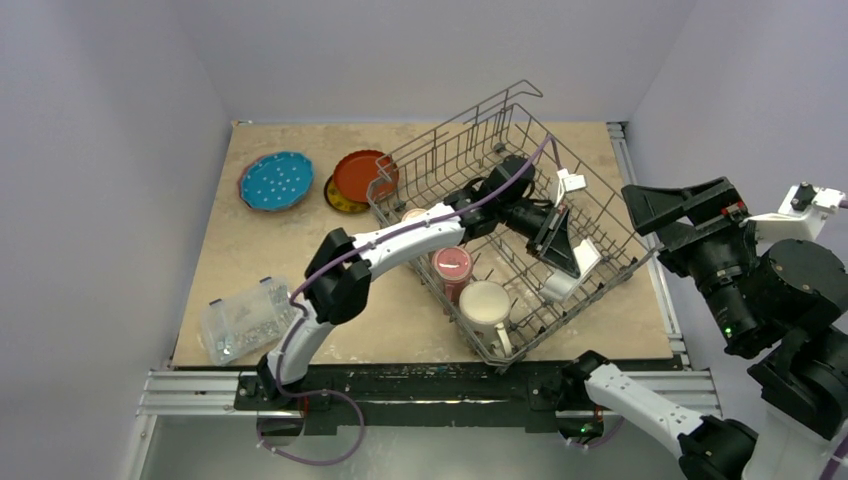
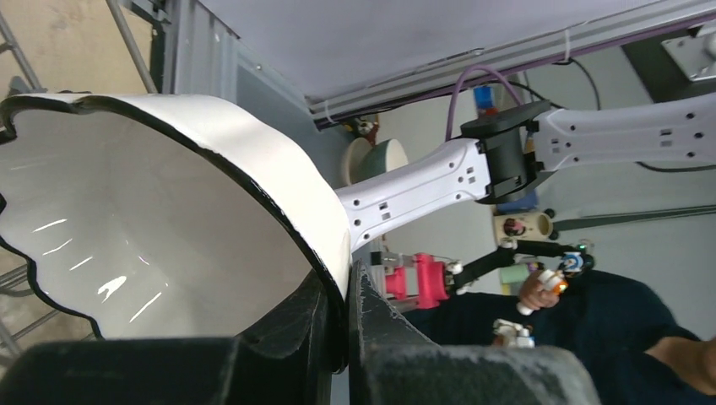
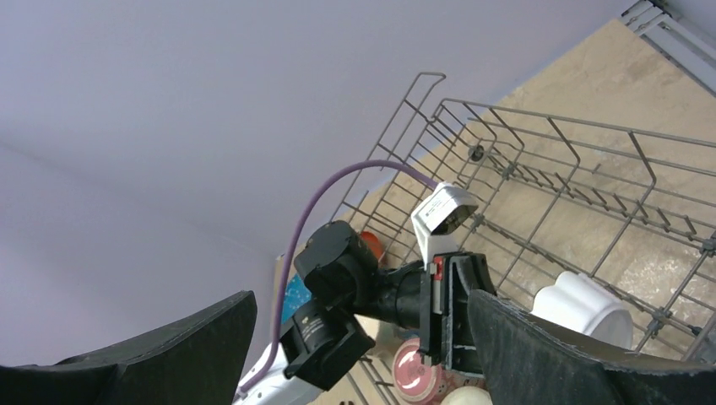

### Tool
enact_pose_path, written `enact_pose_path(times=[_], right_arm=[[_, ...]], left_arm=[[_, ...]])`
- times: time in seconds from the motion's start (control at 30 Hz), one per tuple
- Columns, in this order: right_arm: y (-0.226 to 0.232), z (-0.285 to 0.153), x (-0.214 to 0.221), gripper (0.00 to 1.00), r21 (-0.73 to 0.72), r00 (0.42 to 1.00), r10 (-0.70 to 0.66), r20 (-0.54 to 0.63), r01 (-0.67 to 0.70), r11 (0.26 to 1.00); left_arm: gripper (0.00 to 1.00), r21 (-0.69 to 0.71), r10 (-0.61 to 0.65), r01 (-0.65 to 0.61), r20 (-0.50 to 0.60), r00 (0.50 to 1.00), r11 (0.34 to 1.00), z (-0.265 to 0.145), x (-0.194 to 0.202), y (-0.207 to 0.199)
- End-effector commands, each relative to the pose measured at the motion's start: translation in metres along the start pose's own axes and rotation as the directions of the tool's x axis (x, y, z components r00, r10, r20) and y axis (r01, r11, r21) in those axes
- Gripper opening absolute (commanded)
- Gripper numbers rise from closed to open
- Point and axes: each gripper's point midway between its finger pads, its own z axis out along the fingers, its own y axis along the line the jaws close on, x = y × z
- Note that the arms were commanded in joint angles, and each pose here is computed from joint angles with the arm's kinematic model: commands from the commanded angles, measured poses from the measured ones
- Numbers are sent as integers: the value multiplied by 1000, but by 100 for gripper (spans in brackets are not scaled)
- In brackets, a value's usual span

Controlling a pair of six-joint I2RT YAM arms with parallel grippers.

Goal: Load the mixed dishes into the dish rack

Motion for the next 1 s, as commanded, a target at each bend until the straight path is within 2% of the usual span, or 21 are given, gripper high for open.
enact_pose_path(times=[0.0,0.53,0.97], right_arm=[[4,11,6,98,6,1000,-20,-13,20,1000],[-1,11,11,98,20,999,-31,-32,31,999],[-1,17,17,98,29,998,-46,-53,48,998]], left_arm=[[0,222,90,-89,6,996,971,-11,-28,-79],[0,240,-131,147,-79,988,960,-10,-40,-31],[0,197,-207,222,-97,974,955,-12,-43,20]])
